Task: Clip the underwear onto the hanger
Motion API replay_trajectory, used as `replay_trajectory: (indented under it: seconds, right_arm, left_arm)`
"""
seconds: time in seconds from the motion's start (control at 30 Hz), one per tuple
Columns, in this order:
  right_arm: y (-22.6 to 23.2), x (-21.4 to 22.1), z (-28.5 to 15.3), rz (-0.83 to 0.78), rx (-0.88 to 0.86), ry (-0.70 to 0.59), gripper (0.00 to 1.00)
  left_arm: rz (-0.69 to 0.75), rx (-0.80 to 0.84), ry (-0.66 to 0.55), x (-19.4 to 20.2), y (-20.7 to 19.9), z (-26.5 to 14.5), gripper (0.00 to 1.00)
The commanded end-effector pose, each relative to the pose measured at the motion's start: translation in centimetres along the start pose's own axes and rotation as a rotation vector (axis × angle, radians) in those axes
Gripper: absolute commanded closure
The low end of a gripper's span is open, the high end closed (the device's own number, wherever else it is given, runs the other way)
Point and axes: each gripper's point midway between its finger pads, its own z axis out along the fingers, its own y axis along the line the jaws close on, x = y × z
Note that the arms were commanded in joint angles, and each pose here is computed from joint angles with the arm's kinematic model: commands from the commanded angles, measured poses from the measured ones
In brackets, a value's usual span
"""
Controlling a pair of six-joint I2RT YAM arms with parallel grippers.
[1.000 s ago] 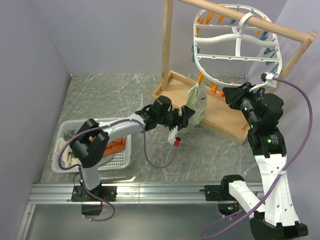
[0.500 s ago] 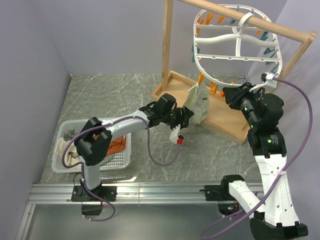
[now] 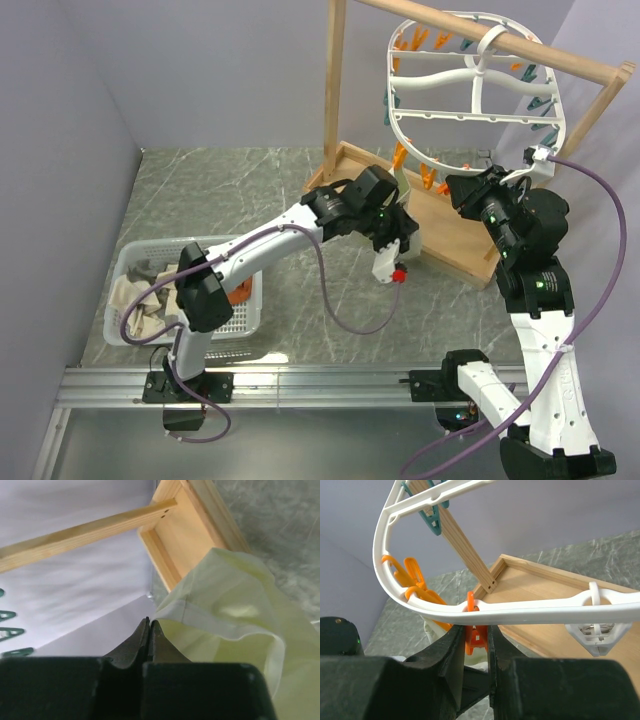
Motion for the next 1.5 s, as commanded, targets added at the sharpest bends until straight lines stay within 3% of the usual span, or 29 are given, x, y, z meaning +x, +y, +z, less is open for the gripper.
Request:
replay_trajectory:
  seconds: [0.0,0.47,0.7,0.9,0.97,1.03,1.1,1.2,1.47]
  right_arm:
    - [0.5,-1.0,-0.2,-0.011,-0.025,-0.040,1.00]
    - [0.5,-0.9,0.0,-0.008,-0.029,-0.037,1.00]
    - [0.6,-1.0,-0.1,0.000,-0.030,-0.043,1.00]
    - [0.7,-1.0,0.0,0.004,-0.032,-0.038,1.00]
    - [0.6,-1.1,-0.1,0.004,-0.030,-0.041,1.00]
    - [0.6,-1.0,0.0,0.004,-0.026,-0.038,1.00]
    - [0.6,-0.9,0.0,0.004,-0.026,-0.037,1.00]
    - [0.6,-0.9,0.0,0.006,-0.029,-0.036,1.00]
    - [0.5,-0.9,-0.1,0.004,-0.026,-0.038,1.00]
  left_arm:
    - [-0.265,0.150,-0.043,-1.3,-3.3,0.4,0.99]
    - [-0.747,0.378,0.017,-2.8,-8.9,1.6,1.00]
    - [-1.069,0.440,0.042,-4.8,-10.6,1.7,0.99]
    - [-1.288,0.393,0.078,-5.0,-10.2,2.6,0.81]
    - [-1.342,0.342,0.082,-4.6,-9.4,2.8,0.68]
    - [-1.362,0.278,0.076,-4.0,-8.1,2.9,0.52]
    - [-1.365,0.246,0.075,-3.8,-7.6,2.4,0.47]
    - [-1.309,0.133,0.061,-3.1,-5.4,1.5,0.30]
    - [-1.109,-0.126,-0.018,-3.1,0.8,-2.9,0.25]
